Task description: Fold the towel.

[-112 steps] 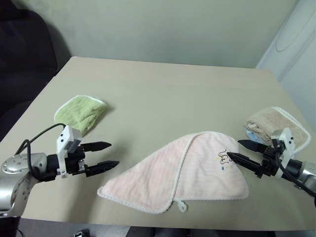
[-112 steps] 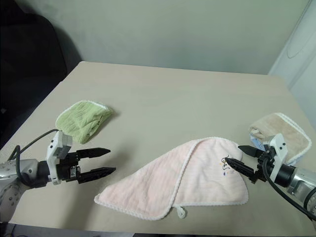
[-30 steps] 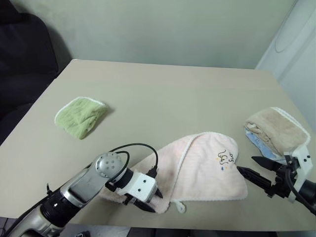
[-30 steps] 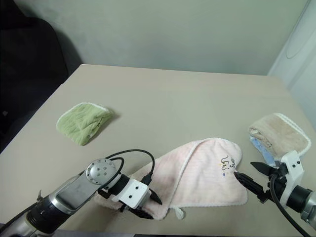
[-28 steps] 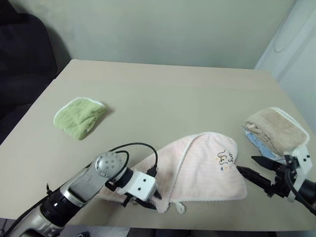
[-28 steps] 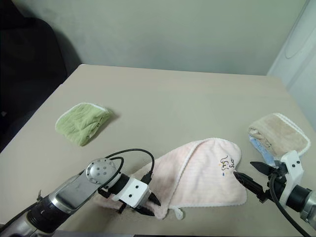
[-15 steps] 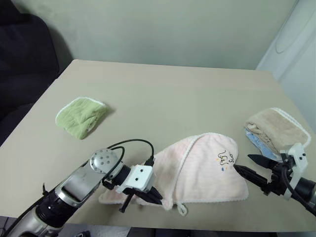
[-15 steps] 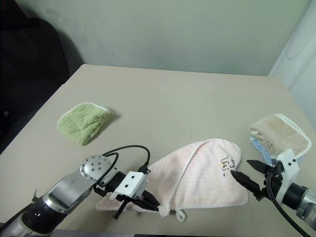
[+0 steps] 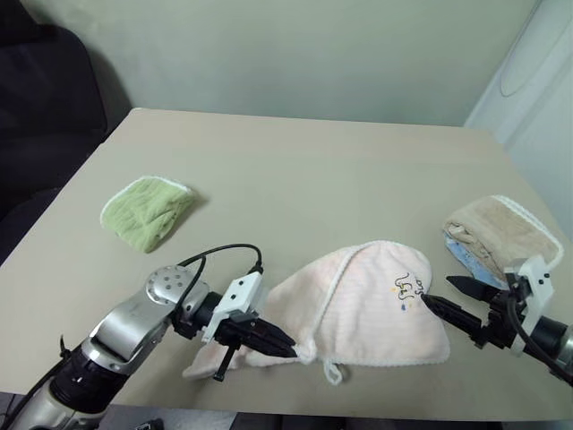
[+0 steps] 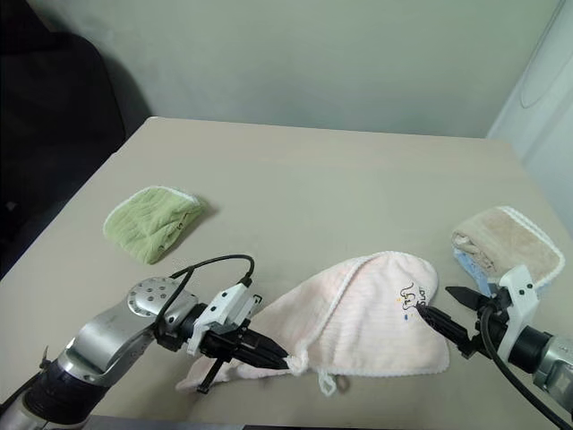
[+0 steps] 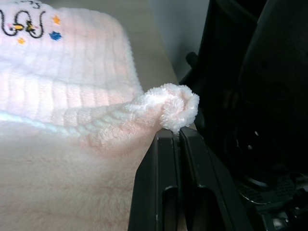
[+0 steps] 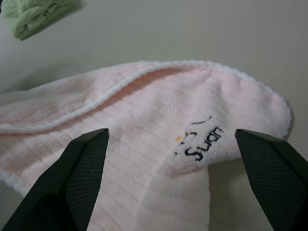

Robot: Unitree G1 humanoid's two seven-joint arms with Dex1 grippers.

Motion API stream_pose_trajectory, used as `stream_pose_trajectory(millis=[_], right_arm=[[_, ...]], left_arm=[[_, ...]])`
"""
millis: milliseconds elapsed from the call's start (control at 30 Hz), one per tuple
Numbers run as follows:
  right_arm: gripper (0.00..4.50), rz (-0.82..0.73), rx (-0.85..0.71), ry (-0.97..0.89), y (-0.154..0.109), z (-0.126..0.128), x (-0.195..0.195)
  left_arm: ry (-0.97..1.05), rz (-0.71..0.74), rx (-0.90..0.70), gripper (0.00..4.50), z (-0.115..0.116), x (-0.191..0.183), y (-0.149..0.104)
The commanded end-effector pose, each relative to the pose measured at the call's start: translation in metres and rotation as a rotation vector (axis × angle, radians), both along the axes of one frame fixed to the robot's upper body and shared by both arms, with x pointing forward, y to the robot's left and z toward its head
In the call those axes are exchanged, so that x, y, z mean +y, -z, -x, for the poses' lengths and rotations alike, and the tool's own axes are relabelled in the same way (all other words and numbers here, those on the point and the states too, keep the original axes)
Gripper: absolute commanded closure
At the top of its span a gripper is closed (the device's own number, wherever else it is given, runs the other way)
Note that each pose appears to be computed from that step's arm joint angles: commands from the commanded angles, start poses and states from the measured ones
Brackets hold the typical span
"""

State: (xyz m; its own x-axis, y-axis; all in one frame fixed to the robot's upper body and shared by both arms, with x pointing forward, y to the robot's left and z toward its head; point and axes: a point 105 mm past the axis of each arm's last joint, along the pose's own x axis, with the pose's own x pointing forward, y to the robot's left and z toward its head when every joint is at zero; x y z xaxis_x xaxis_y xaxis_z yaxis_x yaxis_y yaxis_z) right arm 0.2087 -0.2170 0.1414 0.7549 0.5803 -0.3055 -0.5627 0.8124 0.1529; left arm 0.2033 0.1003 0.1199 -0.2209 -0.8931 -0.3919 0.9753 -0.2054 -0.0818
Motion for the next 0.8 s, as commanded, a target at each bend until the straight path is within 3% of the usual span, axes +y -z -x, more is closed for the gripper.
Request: stream_pose_trajectory(millis=[33, 400, 567, 800], right_arm=[[0.05, 0.017, -0.037, -0.018, -0.007, -0.004, 0.001], [0.05, 0.012, -0.046, -0.037, -0.004, -0.014, 0.004], [0.05, 0.011, -0.046, -0.04, -0.003, -0.015, 0.005], [0.05, 0.009, -0.045, -0.04, -0.001, -0.016, 0.007]], left_arm=[[-0.059, 0.057, -0.033, 4.48, -0.007, 0.001, -0.016], [-0.143, 0.182, 0.137, 4.48, 0.004, 0.004, -0.028], [-0.168, 0.041, 0.087, 4.48, 0.009, 0.013, -0.002], [-0.137, -0.013, 0.037, 4.48, 0.007, 0.011, 0.009]])
